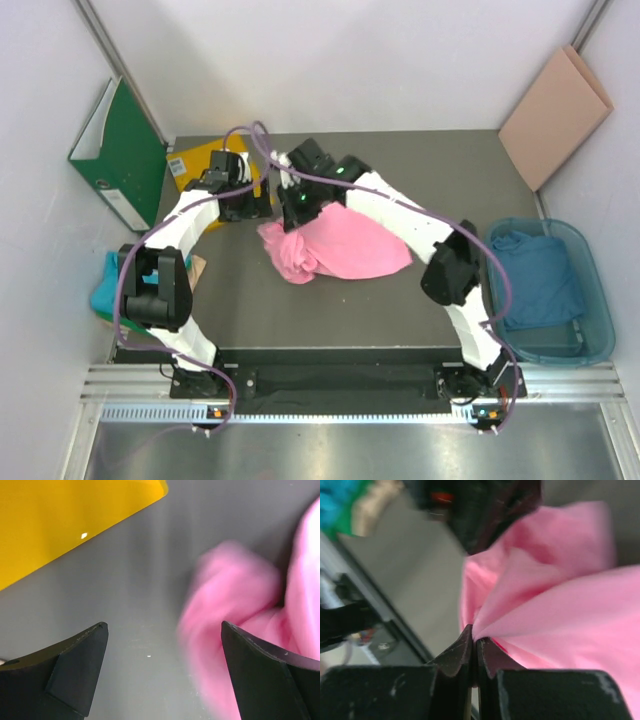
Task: Fold and stack the t-shirts
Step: Move the tshirt to the center of the board, then flatten out the tshirt
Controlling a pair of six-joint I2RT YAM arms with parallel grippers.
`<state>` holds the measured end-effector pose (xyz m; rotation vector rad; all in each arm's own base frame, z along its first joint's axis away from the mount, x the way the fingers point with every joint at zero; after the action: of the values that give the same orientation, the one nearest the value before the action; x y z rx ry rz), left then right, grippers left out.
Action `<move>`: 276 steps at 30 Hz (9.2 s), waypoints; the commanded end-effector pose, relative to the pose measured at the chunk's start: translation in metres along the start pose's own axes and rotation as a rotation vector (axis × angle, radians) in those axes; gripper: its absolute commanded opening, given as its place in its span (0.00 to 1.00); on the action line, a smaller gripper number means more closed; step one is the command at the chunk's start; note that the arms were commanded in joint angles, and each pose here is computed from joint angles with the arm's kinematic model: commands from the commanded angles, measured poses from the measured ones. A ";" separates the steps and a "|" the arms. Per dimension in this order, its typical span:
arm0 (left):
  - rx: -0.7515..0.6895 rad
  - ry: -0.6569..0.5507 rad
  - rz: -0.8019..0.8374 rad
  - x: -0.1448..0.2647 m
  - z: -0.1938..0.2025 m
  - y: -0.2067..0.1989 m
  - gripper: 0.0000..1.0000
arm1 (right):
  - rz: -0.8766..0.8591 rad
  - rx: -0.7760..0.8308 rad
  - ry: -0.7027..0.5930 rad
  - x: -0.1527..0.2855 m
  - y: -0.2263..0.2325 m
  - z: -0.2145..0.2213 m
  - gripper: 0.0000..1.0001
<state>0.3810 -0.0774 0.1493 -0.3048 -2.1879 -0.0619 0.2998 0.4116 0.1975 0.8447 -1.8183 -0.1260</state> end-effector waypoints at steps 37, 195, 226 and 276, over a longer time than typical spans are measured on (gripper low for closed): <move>-0.113 -0.009 0.166 -0.009 -0.018 -0.077 0.99 | 0.417 -0.234 -0.262 0.133 -0.155 0.014 0.95; 0.004 0.399 0.675 -0.062 0.058 -0.149 0.88 | 1.425 -0.493 -0.724 0.353 -0.296 0.048 1.00; -0.116 0.138 0.503 -0.015 -0.025 -0.136 0.00 | 1.087 -0.425 -0.611 0.280 -0.271 0.040 1.00; 0.062 -0.298 0.306 0.063 -0.137 -0.042 0.00 | 0.710 -0.574 -0.128 0.091 -0.278 0.044 0.90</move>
<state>0.4433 -0.1262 0.2484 -0.5849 -2.2985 0.2437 0.3694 0.1377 0.1037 -0.1700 -1.8559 -0.2099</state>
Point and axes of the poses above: each gripper's point midway between its finger pads, its own x axis back along the fingers, its own y axis along the line the jaws close on, z = x × y, the point moved 4 cm from there along x, back along the fingers, and after that the axes turned 15 degrees about -x, right-handed, at the moved point
